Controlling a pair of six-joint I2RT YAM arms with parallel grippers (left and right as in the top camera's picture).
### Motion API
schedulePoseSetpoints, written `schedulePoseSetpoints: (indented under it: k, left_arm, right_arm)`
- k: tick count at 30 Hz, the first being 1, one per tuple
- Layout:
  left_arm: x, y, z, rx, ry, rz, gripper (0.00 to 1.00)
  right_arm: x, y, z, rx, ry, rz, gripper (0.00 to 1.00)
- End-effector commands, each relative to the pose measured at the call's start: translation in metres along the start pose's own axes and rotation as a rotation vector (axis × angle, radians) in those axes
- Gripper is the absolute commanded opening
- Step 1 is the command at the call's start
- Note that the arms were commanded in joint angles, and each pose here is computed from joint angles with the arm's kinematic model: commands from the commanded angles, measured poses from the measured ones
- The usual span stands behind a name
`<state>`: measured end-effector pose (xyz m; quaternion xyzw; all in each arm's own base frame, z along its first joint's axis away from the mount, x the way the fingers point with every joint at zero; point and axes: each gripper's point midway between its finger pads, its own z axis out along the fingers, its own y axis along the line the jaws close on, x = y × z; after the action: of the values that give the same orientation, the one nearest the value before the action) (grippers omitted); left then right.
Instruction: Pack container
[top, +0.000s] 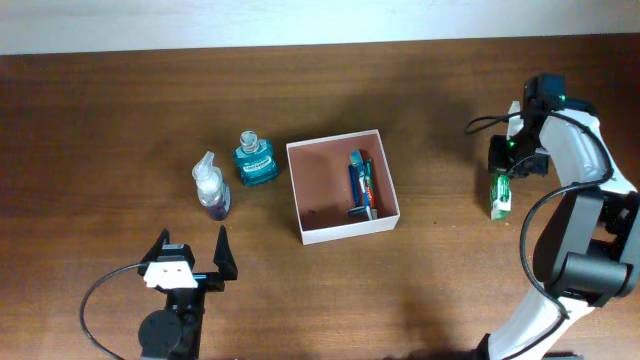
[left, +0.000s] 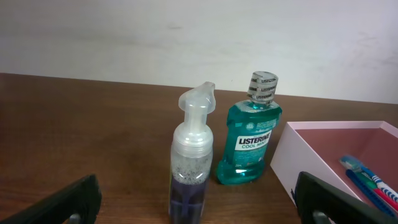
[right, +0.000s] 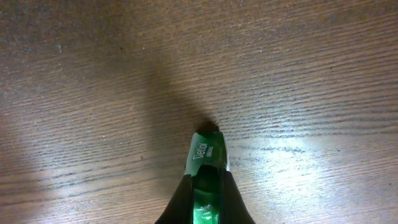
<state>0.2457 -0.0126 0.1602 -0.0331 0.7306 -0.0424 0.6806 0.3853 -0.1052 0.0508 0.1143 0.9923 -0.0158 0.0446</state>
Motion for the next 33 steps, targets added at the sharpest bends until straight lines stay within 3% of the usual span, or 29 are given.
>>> schedulePoseSetpoints:
  k: [1,19,33]
  left_arm:
    - [0.000,0.004,0.000,-0.019,-0.007,0.015,0.99]
    - [0.000,0.004,0.000,-0.019,-0.007,0.015,0.99]
    - [0.000,0.004,0.000,-0.019,-0.007,0.015,0.99]
  right_arm:
    - [0.002,-0.006,-0.001,0.017,0.008,0.013,0.04]
    - [-0.022,-0.008,-0.036,0.019,-0.066,0.015,0.04]
    - [-0.022,-0.009,-0.035,0.020,-0.064,0.018,0.04]
